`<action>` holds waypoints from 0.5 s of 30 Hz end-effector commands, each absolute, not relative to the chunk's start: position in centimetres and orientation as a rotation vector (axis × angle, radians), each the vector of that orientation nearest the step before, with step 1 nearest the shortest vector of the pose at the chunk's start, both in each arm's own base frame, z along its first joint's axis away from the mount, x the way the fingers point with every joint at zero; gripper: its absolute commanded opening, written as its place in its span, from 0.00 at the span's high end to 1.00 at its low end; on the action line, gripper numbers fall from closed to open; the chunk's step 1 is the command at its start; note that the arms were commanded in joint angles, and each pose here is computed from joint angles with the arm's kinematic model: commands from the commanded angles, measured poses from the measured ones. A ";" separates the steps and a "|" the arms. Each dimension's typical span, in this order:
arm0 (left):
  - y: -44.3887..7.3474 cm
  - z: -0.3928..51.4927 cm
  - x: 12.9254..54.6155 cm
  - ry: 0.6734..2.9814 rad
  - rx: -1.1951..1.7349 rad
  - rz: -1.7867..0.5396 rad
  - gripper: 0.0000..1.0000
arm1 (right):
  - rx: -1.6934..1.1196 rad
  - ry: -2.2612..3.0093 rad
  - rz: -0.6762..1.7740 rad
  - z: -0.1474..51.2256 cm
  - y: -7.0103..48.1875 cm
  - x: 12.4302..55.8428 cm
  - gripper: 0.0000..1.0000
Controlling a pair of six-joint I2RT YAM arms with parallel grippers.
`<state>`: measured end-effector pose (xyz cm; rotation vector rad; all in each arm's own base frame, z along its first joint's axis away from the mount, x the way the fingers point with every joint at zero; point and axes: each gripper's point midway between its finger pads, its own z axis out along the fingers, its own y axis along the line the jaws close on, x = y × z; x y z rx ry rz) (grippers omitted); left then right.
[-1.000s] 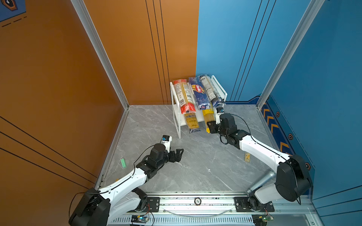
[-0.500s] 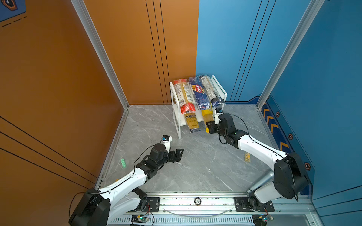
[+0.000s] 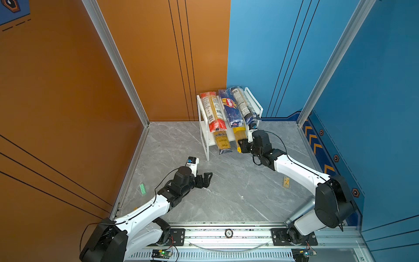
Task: Place and organize the pasta boxes and bags onto the shelf
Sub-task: 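Lean the Pastatime bag onto the lower shelf beside the Ankara bag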
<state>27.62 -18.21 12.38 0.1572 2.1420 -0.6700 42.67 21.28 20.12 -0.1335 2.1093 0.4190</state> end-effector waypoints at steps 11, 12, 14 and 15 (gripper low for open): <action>-17.5 12.1 27.4 2.141 0.152 -0.650 0.02 | -0.101 1.861 0.489 27.6 22.1 45.5 1.00; -17.5 12.1 27.5 2.139 0.152 -0.651 0.02 | -0.100 1.862 0.487 27.5 22.1 45.5 1.00; -17.5 12.2 27.5 2.137 0.152 -0.652 0.02 | -0.100 1.866 0.485 27.4 22.0 45.5 1.00; -17.5 12.1 27.4 2.139 0.151 -0.650 0.02 | -0.100 1.865 0.484 27.3 22.0 45.6 1.00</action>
